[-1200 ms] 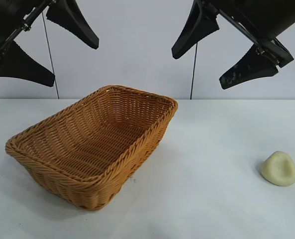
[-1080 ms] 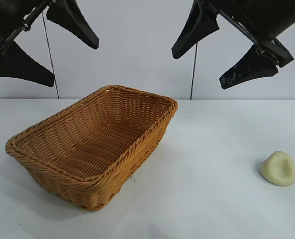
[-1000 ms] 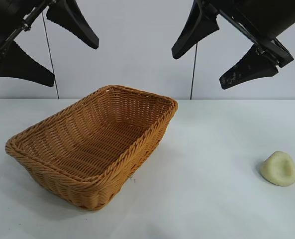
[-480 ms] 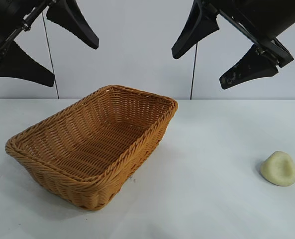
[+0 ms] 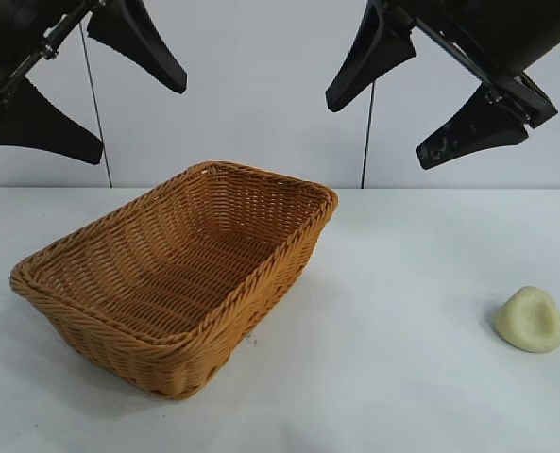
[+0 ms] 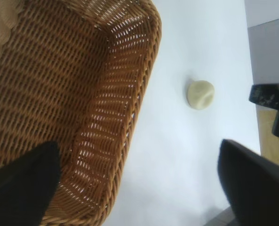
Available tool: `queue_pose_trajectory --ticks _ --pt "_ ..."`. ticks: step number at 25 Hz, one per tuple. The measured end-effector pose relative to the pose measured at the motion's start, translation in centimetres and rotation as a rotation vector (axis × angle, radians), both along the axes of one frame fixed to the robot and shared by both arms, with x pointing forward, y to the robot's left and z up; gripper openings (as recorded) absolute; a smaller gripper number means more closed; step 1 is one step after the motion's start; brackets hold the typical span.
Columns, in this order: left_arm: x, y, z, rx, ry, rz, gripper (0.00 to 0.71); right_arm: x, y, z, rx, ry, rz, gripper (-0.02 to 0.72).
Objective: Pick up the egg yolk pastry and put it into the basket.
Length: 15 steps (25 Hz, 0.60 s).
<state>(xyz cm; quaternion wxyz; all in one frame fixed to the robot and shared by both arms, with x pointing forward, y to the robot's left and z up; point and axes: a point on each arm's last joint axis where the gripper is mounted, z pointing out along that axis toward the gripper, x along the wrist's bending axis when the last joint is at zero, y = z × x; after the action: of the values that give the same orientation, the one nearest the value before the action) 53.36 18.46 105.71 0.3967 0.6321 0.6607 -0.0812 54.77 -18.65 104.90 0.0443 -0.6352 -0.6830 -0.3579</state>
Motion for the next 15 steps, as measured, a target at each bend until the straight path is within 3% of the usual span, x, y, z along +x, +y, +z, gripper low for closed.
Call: queue_pose_trajectory --ticks 6,10,15 --pt "-2.0 3.0 2.2 0.081 0.035 0.105 0.696 0.0 0.0 0.0 0.000 0.000 0.000 0.685" --pt "-4.2 3.1 2.6 0.135 0.101 0.219 0.696 0.0 0.0 0.0 0.000 0.000 -0.001 0.685" --pt "-5.7 3.0 0.4 0.134 0.273 0.432 0.696 0.0 0.0 0.0 0.000 0.000 -0.001 0.685"
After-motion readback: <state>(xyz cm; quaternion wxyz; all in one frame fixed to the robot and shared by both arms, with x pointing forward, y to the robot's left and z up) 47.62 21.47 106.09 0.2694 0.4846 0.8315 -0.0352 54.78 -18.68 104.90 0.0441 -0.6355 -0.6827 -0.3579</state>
